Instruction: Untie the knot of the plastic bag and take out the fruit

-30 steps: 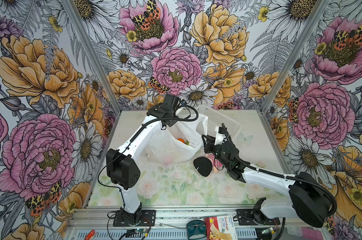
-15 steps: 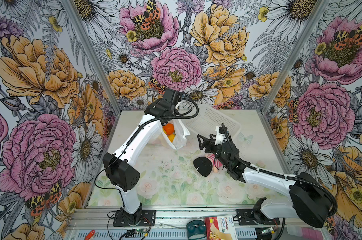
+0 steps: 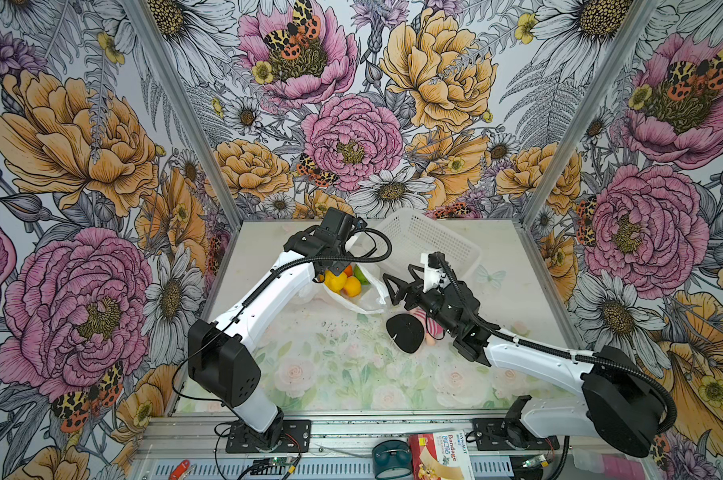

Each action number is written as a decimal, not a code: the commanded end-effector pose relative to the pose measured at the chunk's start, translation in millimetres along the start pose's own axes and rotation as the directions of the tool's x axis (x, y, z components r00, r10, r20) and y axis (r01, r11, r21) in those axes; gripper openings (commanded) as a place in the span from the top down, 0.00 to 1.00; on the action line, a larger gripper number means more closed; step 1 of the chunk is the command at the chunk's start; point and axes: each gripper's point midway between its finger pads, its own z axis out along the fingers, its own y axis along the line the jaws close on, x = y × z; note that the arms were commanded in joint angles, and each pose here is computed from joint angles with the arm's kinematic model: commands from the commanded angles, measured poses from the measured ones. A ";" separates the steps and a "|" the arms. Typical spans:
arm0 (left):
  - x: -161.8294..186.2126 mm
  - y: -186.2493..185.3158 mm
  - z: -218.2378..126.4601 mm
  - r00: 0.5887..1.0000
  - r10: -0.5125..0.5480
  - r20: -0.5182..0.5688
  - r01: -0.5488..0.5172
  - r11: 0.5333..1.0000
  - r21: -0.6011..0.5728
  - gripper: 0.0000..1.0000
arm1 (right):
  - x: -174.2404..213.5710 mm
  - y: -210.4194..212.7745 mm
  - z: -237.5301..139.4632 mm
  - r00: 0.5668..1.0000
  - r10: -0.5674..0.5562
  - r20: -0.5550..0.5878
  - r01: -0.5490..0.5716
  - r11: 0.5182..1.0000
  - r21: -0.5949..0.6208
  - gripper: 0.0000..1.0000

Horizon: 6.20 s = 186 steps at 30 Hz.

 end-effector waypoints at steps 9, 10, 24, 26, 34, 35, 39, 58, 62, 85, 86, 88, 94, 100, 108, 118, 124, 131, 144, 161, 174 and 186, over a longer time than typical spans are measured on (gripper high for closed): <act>-0.6 0.5 -3.1 0.995 -0.091 0.041 0.089 0.994 0.067 0.97 | 0.2 29.2 9.9 0.990 -0.127 -0.068 0.124 0.991 -0.040 0.00; -0.3 -0.7 -2.4 0.995 -0.088 0.040 0.085 0.994 0.069 0.97 | -5.3 35.3 5.1 0.989 -0.129 -0.071 0.125 0.991 -0.057 0.01; -2.1 -0.4 -8.8 0.992 -0.104 0.065 0.097 0.990 0.102 0.98 | 23.7 50.9 26.4 0.958 -0.263 -0.111 0.265 0.964 0.006 0.01; -2.7 -0.2 -9.6 0.992 -0.103 0.067 0.096 0.990 0.101 0.98 | 27.5 36.8 31.0 0.954 -0.273 -0.127 0.284 0.956 0.080 0.03; -0.7 0.8 -9.3 0.994 -0.094 0.062 0.088 0.992 0.091 0.98 | 20.4 13.6 21.0 0.964 -0.255 -0.070 0.264 0.948 0.181 0.85; 0.4 1.8 -9.1 0.994 -0.092 0.058 0.087 0.993 0.083 0.96 | 19.2 13.1 19.1 0.966 -0.252 -0.060 0.259 0.949 0.181 0.93; 5.9 6.3 -5.2 0.996 -0.081 0.034 0.079 0.996 0.045 0.77 | 13.2 8.4 11.5 0.972 -0.235 -0.023 0.235 0.951 0.199 1.00; 39.2 68.4 -3.8 0.978 -0.207 -0.003 0.207 0.977 -0.054 0.64 | -0.6 -14.2 -7.1 0.984 -0.175 0.043 0.161 0.960 0.231 1.00; 29.2 69.0 -4.8 0.979 -0.206 0.015 0.206 0.977 -0.053 1.00 | -0.3 -8.0 -6.1 0.983 -0.176 0.045 0.164 0.967 0.197 1.00; -18.7 210.3 -67.4 0.853 -0.418 0.312 0.516 0.764 -0.388 1.00 | 46.7 -26.0 59.8 0.969 -0.143 -0.202 0.190 0.953 0.236 1.00; -14.5 206.3 -65.6 0.843 -0.432 0.321 0.531 0.762 -0.371 1.00 | 49.6 -29.1 62.0 0.968 -0.134 -0.212 0.184 0.953 0.240 1.00; -9.8 189.8 -58.3 0.825 -0.456 0.333 0.552 0.776 -0.305 1.00 | 52.8 -35.8 65.3 0.967 -0.115 -0.226 0.173 0.951 0.257 1.00; 26.4 150.8 -30.4 0.705 -0.618 0.348 0.682 0.725 -0.096 1.00 | 55.4 -56.4 63.7 0.969 -0.069 -0.236 0.143 0.939 0.312 0.96; 0.3 117.3 -44.5 0.709 -0.597 0.375 0.619 0.782 0.073 1.00 | 48.8 -68.1 56.1 0.974 -0.051 -0.222 0.126 0.934 0.335 0.95; 7.8 99.2 -8.6 0.745 -0.623 0.238 0.618 0.779 0.106 1.00 | 30.6 -67.9 39.9 0.979 -0.081 -0.189 0.143 0.928 0.343 0.75; -6.2 80.2 -11.0 0.760 -0.604 0.237 0.580 0.797 0.169 1.00 | -24.9 -33.4 -10.9 0.986 -0.159 -0.045 0.165 0.947 0.277 0.31; -5.2 82.7 -12.3 0.761 -0.603 0.237 0.584 0.797 0.154 1.00 | -35.2 23.5 -35.3 0.973 -0.228 0.034 0.219 0.961 0.166 0.30; -5.0 82.5 -13.7 0.762 -0.601 0.240 0.583 0.799 0.149 1.00 | -8.3 69.5 -12.8 0.960 -0.281 0.006 0.280 0.958 0.067 0.41; -5.8 83.6 -19.7 0.763 -0.596 0.252 0.580 0.802 0.141 1.00 | 78.5 62.6 65.6 0.953 -0.252 -0.170 0.271 0.958 0.095 0.43; -7.1 85.4 -23.8 0.757 -0.599 0.261 0.582 0.800 0.149 1.00 | 131.9 7.7 105.4 0.937 -0.130 -0.325 0.206 0.955 0.213 0.45; -8.8 89.4 -34.3 0.746 -0.603 0.283 0.586 0.796 0.152 1.00 | 181.2 8.5 100.4 0.910 -0.114 -0.399 0.207 0.958 0.197 0.50; -7.4 92.8 -37.1 0.744 -0.601 0.292 0.589 0.796 0.137 1.00 | 209.4 11.5 72.7 0.903 -0.131 -0.410 0.226 0.955 0.192 0.51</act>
